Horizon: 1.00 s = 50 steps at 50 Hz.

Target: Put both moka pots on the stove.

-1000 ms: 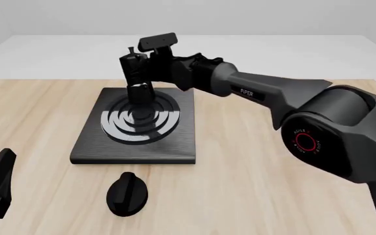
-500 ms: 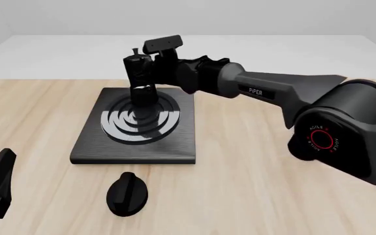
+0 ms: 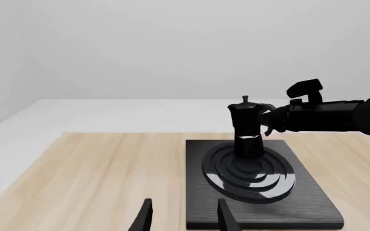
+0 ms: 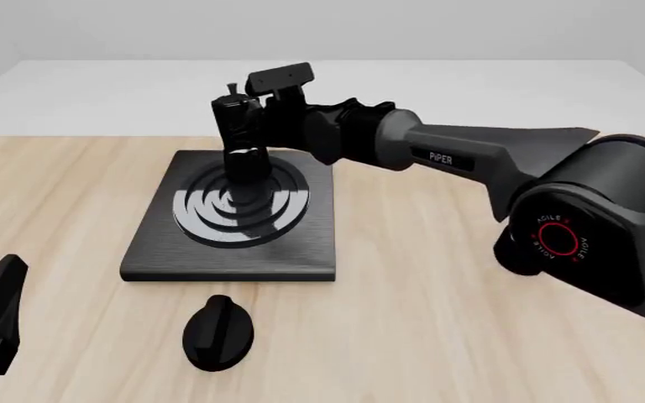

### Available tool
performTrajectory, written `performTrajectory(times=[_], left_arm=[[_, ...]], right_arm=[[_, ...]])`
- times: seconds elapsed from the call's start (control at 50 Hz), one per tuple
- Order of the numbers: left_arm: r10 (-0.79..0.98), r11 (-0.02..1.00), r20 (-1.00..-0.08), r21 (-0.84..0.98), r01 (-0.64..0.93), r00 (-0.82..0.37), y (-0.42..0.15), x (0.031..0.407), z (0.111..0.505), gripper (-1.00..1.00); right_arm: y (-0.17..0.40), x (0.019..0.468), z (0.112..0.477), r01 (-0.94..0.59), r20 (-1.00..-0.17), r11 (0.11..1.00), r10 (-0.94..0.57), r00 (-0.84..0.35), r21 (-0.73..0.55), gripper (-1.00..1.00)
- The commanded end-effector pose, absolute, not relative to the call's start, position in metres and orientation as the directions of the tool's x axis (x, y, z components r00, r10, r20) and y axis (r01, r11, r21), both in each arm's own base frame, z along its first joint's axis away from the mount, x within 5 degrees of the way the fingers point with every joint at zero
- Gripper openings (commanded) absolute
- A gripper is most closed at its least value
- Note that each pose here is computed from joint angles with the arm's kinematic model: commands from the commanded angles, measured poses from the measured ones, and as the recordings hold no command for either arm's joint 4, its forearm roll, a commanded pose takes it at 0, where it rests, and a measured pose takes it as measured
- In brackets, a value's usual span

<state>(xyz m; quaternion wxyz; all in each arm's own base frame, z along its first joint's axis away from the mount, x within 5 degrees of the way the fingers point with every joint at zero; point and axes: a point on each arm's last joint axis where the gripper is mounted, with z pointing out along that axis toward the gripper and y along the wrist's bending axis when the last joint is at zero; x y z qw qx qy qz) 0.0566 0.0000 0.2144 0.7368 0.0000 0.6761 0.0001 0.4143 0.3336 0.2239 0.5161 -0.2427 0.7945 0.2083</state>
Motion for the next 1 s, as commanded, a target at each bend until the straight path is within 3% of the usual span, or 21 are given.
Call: performTrajectory(times=[0.02, 0.52, 0.54, 1.0], left_arm=[[0.0, 1.0, -0.996, 0.0, 0.0, 0.086, 0.0, 0.057, 0.214, 1.0], [0.0, 1.0, -0.996, 0.0, 0.0, 0.086, 0.0, 0.057, 0.214, 1.0], [0.0, 1.0, -0.996, 0.0, 0.0, 0.086, 0.0, 0.057, 0.214, 1.0], [0.0, 1.0, -0.996, 0.0, 0.0, 0.086, 0.0, 0.057, 0.214, 1.0]], right_arm=[[0.331, 0.417, 0.202, -0.606, -0.902, 0.794, -0.231, -0.364, 0.041, -1.0], [0.326, 0.419, 0.193, -0.604, -0.888, 0.796, -0.261, -0.379, 0.024, -1.0], [0.325, 0.418, 0.194, -0.604, -0.888, 0.796, -0.26, -0.379, 0.024, 1.0], [0.309, 0.403, 0.201, -0.59, -0.884, 0.806, -0.245, -0.398, 0.042, 1.0]])
